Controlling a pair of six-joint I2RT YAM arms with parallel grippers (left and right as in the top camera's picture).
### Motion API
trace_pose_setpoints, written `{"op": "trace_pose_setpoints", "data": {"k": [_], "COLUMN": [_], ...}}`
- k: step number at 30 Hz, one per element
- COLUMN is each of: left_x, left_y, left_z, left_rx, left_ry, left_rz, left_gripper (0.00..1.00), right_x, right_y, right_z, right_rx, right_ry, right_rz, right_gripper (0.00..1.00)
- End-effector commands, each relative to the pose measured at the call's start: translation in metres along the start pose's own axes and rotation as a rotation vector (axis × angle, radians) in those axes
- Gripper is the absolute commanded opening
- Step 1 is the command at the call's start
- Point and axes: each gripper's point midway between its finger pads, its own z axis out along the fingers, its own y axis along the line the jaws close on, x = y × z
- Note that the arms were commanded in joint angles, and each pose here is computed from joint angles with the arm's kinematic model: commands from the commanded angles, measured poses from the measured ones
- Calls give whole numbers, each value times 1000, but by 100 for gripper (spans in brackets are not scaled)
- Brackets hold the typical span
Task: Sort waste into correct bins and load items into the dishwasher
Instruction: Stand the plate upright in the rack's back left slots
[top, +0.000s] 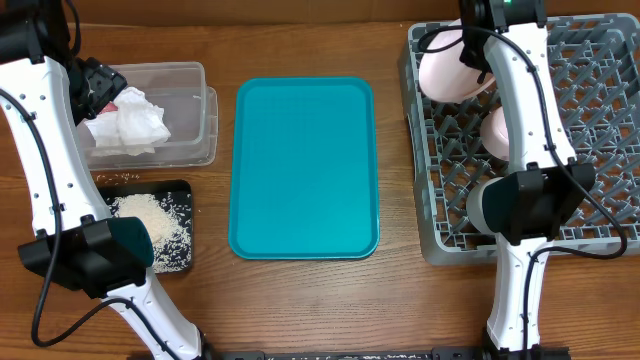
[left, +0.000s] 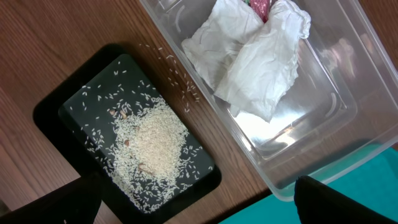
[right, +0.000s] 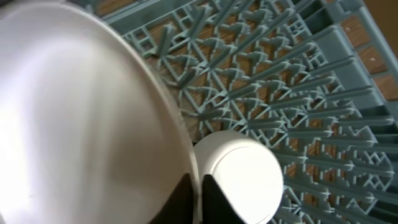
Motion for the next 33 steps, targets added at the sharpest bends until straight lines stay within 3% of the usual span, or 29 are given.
{"op": "trace_pose_setpoints", "data": {"k": [1, 4, 8, 17, 24, 29, 30, 31, 33], "left_x": [-4, -4, -4, -4, -4, -4, -4, -4, -4], "left_y": [4, 4, 4, 4, 4, 4, 4, 4, 4], "left_z": [-12, -12, -12, -12, -12, -12, -12, -12, -12], "left_rx": [8, 7, 7, 7, 7, 7, 7, 7, 8], "left_ry": [-36, -36, -36, -36, -36, -36, -36, -36, -36], "left_rz": [-6, -6, -6, -6, -6, -6, -6, -6, -6], "left_gripper": [100, 100, 100, 100, 100, 100, 100, 100, 100], "right_x": [3, 9, 18, 31, 14, 22, 21, 21, 23], "right_y": [12, 22, 40, 92, 56, 29, 27, 24, 23], "right_z": [-6, -8, -15, -102, -136, -160, -165, -170, -183], "right_rx": [-75, -135, -252, -804, -821, -818, -822, -830, -855], "right_ry": [22, 58, 114, 161, 91, 90, 80, 72, 57], "right_rz": [-4, -4, -27, -270, -227, -220, -219, -217, -224], "right_gripper": [13, 17, 36, 38, 51, 54, 63, 79, 84]}}
